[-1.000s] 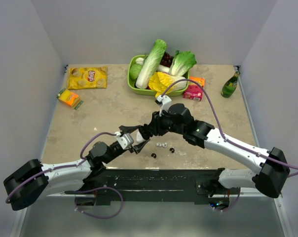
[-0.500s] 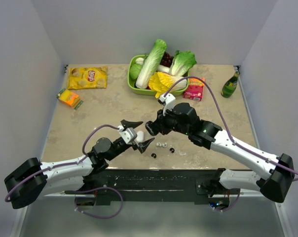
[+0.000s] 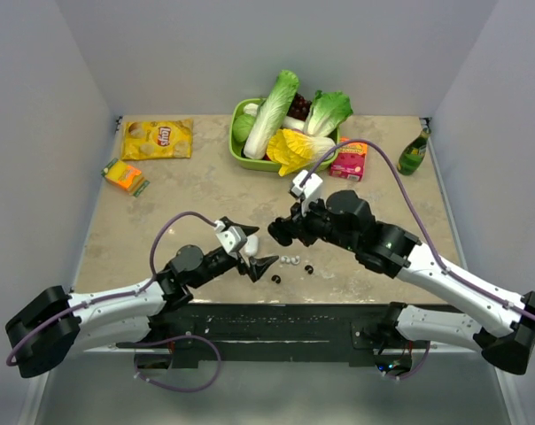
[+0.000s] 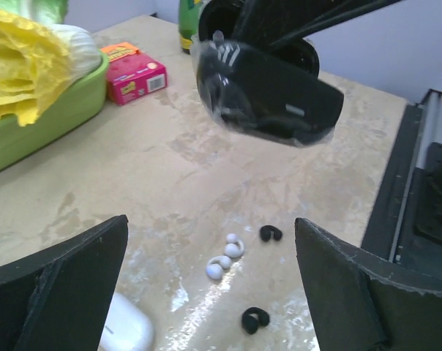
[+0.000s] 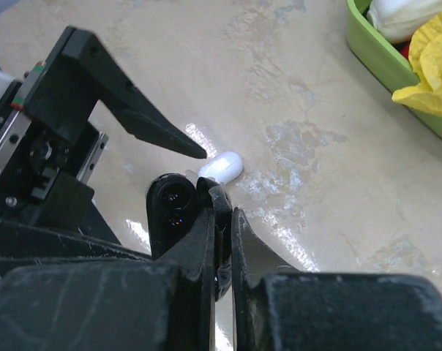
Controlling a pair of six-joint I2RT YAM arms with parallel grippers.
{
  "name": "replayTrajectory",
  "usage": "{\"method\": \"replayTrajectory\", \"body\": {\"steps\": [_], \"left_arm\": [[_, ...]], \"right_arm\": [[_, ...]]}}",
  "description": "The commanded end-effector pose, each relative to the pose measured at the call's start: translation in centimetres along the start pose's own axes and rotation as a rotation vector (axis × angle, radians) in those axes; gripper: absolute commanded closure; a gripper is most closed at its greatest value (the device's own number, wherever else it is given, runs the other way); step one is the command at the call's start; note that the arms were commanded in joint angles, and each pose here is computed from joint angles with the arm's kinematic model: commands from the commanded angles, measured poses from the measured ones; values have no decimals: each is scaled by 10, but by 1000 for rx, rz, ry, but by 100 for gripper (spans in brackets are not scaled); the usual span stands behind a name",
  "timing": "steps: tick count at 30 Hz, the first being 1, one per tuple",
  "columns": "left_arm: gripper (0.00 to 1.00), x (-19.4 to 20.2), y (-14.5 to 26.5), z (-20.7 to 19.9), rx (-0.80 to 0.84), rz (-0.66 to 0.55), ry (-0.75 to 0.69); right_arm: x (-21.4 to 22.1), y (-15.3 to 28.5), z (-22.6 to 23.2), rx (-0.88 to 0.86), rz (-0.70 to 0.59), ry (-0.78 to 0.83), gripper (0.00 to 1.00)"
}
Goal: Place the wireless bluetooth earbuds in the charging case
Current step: Adjust the charging case.
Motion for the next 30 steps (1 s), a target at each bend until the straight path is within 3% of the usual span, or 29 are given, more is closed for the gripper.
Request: {"method": "replayTrajectory", "body": {"steps": [1, 9, 21, 30], "left_arm": [[0, -29, -1, -31, 155, 0, 110], [0, -35, 8, -43, 236, 23, 112], [18, -50, 8, -55, 396, 15, 93], [22, -50, 6, -59, 486, 32, 89]], "right_arm": [[-19, 23, 5, 13, -77, 205, 100], [-21, 32, 28, -27, -51, 336, 100], [-16, 30, 32, -24, -8, 376, 100], [-11, 27, 46, -114, 12, 398, 100]]}}
Point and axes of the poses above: each gripper's point midway between its finger pads, its own y axis back along the fingers, its own z axis along the line the jaws close on, x = y × z, the point moved 4 cm from there along y, back along the fingers, and after that the axes turned 11 degrees about y, right-handed, at the moved point
